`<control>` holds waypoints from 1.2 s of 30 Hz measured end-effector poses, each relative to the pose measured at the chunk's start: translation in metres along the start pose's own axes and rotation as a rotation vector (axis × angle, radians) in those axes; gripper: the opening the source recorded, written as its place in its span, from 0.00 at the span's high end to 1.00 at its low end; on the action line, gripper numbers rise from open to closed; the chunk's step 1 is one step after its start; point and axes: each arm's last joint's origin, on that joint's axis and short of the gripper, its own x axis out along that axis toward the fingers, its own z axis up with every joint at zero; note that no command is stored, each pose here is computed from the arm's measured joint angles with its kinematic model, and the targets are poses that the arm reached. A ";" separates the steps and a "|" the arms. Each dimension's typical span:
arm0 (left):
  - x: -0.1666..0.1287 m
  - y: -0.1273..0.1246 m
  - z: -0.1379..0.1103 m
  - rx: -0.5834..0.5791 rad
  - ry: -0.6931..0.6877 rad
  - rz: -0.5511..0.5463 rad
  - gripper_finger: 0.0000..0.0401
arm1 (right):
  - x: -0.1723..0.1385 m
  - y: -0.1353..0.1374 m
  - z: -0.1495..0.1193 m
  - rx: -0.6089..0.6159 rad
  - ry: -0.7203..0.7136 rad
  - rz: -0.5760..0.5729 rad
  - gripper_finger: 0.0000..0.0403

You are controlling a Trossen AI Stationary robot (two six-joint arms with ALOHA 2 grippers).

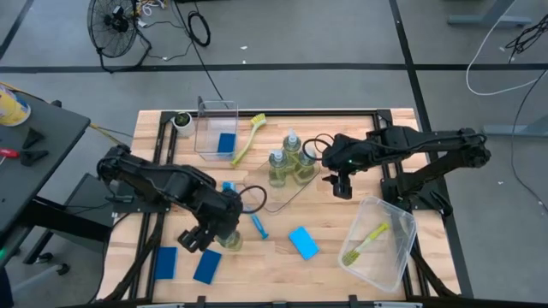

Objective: Pick & Place Kitchen Sink Supplies
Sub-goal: Put the dishwashing liquid bottle into the bottom transparent bin

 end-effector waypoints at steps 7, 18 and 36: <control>0.010 0.002 0.005 -0.028 0.033 0.072 0.35 | -0.001 0.010 -0.002 -0.037 0.002 0.023 0.47; 0.040 0.009 0.013 -0.071 0.142 0.056 0.35 | -0.003 0.025 -0.002 -0.005 -0.029 0.056 0.47; 0.042 0.009 0.013 -0.093 0.161 0.021 0.66 | -0.005 0.033 -0.001 -0.029 -0.069 0.033 0.47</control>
